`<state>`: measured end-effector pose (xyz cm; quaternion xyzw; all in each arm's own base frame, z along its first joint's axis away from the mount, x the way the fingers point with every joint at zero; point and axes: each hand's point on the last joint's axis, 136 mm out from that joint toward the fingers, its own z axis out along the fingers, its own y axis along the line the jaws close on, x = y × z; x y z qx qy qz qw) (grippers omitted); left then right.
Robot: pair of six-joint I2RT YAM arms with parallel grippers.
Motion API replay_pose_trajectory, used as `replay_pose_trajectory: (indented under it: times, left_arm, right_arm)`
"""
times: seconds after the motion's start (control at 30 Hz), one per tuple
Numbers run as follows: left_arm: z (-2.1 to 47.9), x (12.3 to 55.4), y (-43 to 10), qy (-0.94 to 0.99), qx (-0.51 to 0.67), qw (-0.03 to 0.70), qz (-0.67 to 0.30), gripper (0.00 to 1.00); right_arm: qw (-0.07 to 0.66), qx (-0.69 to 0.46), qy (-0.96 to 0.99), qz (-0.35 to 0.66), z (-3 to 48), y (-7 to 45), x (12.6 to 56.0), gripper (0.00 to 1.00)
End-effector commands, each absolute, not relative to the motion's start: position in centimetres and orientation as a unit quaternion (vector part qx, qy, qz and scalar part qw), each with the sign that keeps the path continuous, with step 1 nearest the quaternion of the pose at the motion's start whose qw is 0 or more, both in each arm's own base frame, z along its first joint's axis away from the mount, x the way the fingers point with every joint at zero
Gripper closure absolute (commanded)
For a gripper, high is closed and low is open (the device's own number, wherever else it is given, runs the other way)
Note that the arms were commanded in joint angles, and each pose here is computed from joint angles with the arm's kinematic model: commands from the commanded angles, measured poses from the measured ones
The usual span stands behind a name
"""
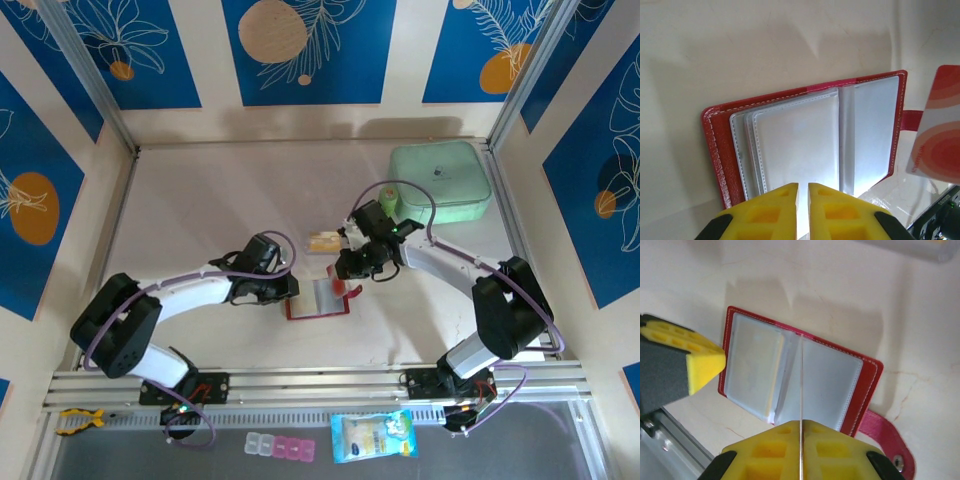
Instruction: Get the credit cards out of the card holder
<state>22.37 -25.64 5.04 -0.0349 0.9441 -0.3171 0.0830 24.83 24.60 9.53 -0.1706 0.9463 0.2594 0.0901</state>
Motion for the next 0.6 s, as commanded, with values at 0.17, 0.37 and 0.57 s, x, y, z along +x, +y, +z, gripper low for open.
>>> replay_pose_trajectory:
  times: [0.17,0.37,0.57]
  left_arm:
    - [5.9,22.2,-24.8,0.945,-0.031,0.105,-0.309,0.84]
    - [6.1,22.0,-24.3,0.945,-0.036,0.111,-0.306,0.84]
    - [6.5,21.7,-23.6,0.946,-0.041,0.117,-0.301,0.84]
  right_arm:
    - [0.116,-0.384,0.896,0.193,10.4,23.8,26.0,0.92]
    - [0.136,-0.517,0.834,0.135,11.2,23.7,27.6,0.96]
    - [0.142,-0.578,0.796,0.114,12.3,24.3,30.1,0.98]
